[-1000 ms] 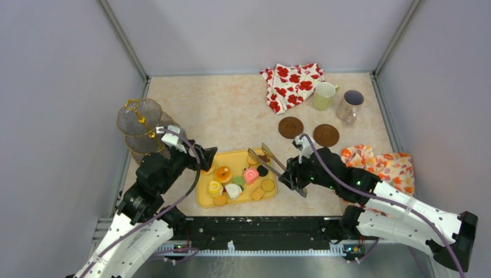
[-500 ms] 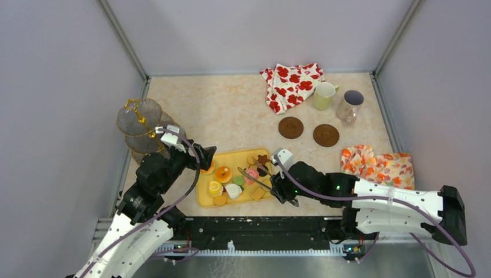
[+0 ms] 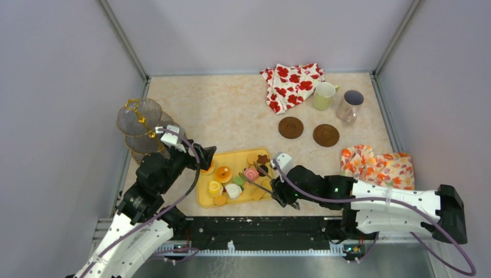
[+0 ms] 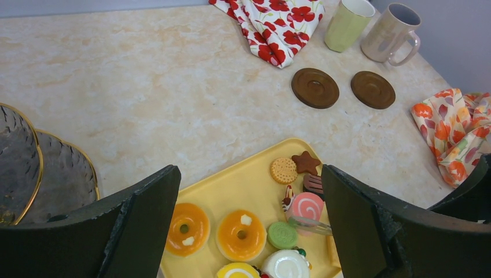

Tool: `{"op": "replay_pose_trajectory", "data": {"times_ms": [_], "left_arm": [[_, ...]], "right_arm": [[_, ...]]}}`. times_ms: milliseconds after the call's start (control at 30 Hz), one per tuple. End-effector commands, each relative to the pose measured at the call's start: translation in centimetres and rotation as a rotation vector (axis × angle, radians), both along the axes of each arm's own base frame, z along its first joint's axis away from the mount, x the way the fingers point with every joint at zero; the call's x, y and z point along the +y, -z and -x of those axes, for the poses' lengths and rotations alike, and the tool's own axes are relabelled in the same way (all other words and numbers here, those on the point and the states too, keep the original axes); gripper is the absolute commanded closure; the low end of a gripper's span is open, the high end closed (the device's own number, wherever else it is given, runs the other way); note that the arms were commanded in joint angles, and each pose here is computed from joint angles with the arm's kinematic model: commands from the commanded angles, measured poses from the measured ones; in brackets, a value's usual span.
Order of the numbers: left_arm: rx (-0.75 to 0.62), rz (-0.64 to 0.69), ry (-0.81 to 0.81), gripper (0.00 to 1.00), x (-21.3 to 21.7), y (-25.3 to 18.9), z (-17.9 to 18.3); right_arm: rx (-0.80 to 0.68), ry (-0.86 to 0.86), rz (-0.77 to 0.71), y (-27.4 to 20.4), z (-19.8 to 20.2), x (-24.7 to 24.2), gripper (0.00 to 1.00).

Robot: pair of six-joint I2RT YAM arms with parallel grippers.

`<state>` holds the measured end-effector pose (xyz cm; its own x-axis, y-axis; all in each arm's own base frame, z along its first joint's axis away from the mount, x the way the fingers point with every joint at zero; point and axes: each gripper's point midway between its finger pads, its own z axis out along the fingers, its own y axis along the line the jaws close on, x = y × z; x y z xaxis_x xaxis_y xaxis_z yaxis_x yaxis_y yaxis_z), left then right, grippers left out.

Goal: Serve the afternoon tea

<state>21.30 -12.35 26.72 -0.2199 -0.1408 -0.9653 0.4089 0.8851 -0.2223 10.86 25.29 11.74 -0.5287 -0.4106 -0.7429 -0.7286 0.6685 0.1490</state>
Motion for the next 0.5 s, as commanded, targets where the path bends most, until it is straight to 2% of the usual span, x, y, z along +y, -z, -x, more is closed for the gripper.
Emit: {"op": "replay_pose_trajectory", "data": {"times_ms": [0, 300, 467], "left_arm": [[-0.028, 0.009, -0.006, 0.02, 0.09, -0.66, -0.18], [-0.025, 0.007, -0.007, 0.02, 0.09, -0.55, -0.21], [-0.024, 0.006, -0.008, 0.02, 0.09, -0.52, -0.24]], "right_arm": [[-0.026, 0.004, -0.007, -0.37, -0.08, 0.70, 0.50], [-0.032, 0.006, 0.017, 0.40, 0.25, 0.75, 0.49], [-0.040, 0.028, 0.003, -0.25, 0.11, 0.36, 0.55]]}}
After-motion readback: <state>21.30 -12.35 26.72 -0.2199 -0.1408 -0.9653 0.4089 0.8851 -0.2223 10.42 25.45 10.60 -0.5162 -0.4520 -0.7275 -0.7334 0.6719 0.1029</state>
